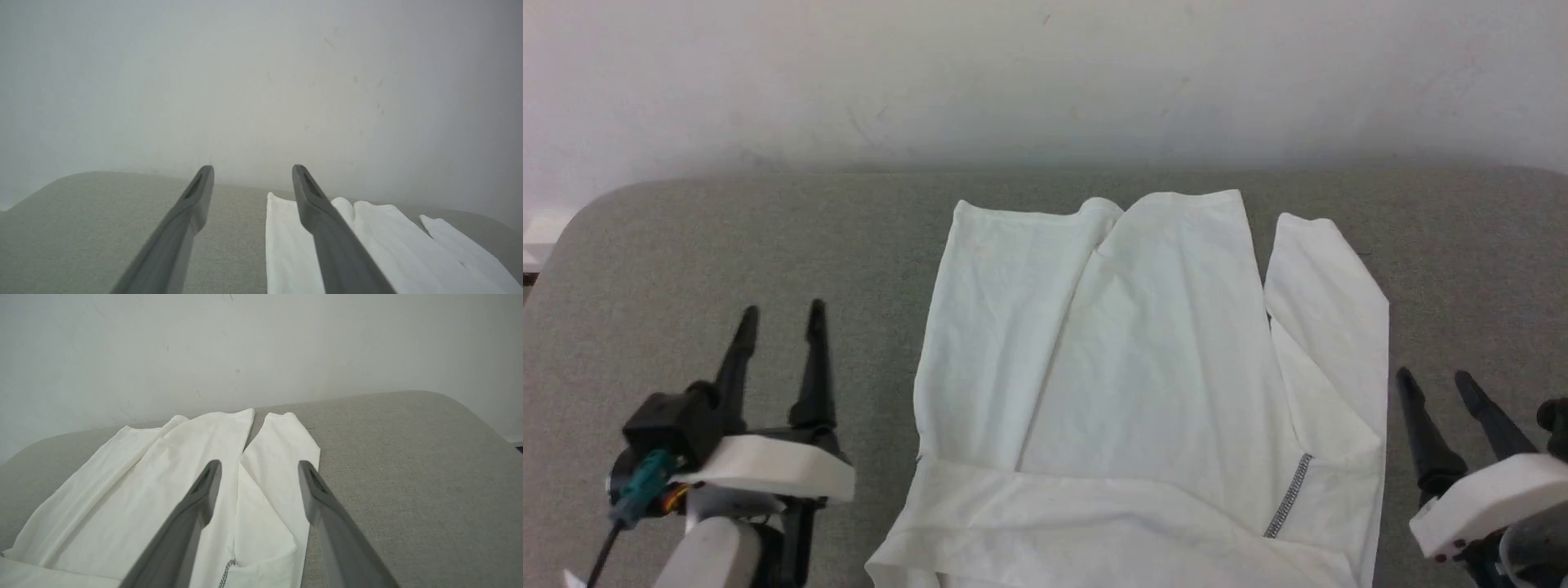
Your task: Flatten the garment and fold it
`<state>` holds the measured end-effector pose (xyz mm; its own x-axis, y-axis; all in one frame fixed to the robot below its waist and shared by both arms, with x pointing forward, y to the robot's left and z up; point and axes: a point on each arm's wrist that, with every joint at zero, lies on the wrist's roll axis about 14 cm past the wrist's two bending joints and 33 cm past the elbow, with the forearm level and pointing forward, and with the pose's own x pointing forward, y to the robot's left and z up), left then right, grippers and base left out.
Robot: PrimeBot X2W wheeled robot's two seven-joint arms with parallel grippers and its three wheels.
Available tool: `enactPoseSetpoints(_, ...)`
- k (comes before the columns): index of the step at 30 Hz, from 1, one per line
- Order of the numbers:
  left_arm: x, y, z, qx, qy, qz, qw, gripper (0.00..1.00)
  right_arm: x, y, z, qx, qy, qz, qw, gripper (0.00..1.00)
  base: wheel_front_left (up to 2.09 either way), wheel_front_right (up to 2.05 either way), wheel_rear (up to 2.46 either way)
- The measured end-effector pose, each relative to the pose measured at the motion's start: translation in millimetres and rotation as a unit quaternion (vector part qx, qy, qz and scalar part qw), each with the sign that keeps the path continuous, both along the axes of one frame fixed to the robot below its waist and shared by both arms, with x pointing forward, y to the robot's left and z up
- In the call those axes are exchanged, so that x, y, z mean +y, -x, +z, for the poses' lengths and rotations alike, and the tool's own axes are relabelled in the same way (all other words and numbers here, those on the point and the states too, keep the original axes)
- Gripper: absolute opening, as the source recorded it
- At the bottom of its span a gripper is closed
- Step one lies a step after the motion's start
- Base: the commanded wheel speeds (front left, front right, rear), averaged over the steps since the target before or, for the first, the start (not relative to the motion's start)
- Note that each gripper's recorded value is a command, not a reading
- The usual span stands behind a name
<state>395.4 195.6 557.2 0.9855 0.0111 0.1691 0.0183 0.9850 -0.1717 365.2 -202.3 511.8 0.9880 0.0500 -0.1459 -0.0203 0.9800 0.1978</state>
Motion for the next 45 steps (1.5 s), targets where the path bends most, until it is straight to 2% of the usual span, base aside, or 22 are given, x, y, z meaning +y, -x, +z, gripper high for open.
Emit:
enactPoseSetpoints(4, 41, 12, -3, 0.002, -0.011, 0.057, 0.998, 1.00, -12, -24, -23, 0.045, -0.009, -0.002, 0.999, 1.00, 0.00, 0.00, 0.00)
enactPoseSetpoints(8, 58, 19, -8, 0.008, -0.026, 0.078, 0.997, 1.00, -25, -57, -46, 0.095, -0.022, -0.003, 0.995, 1.00, 0.00, 0.00, 0.00)
enactPoseSetpoints(18, 52, 9, -22, 0.017, -0.011, 0.081, 0.997, 1.00, -50, -156, -74, 0.216, -0.012, 0.000, 0.976, 1.00, 0.00, 0.00, 0.00)
enactPoseSetpoints(22, 50, -2, -31, 0.022, -0.006, 0.081, 0.996, 1.00, -45, -176, -103, 0.287, -0.001, 0.014, 0.958, 1.00, 0.00, 0.00, 0.00)
enactPoseSetpoints(26, 53, -8, -46, 0.041, -0.008, 0.087, 0.995, 1.00, -26, -177, -144, 0.360, 0.010, 0.043, 0.932, 1.00, 0.00, 0.00, 0.00)
enactPoseSetpoints(28, 55, -8, -55, 0.052, -0.012, 0.091, 0.994, 1.00, -24, -183, -150, 0.375, 0.014, 0.048, 0.926, 1.00, 0.00, 0.00, 0.00)
enactPoseSetpoints(29, 57, -8, -59, 0.058, -0.013, 0.094, 0.994, 1.00, -22, -185, -154, 0.383, 0.010, 0.051, 0.922, 0.49, 0.00, 0.00, 0.00)
enactPoseSetpoints(31, 60, -6, -65, 0.067, -0.016, 0.099, 0.993, 1.00, -20, -188, -157, 0.392, 0.009, 0.055, 0.918, 0.00, 0.00, 0.00, 0.00)
enactPoseSetpoints(35, 63, -4, -67, 0.070, -0.020, 0.101, 0.992, 1.00, -18, -192, -150, 0.366, 0.010, 0.058, 0.929, 0.00, 0.00, 0.00, 0.00)
enactPoseSetpoints(39, 64, 0, -63, 0.065, -0.020, 0.100, 0.993, 1.00, -32, -186, -136, 0.314, 0.001, 0.039, 0.949, 0.00, 0.00, 0.00, 0.00)
enactPoseSetpoints(45, 56, 8, -56, 0.056, -0.018, 0.088, 0.994, 1.00, -122, -155, -87, 0.246, 0.018, -0.053, 0.968, 0.00, 0.00, 0.00, 0.00)
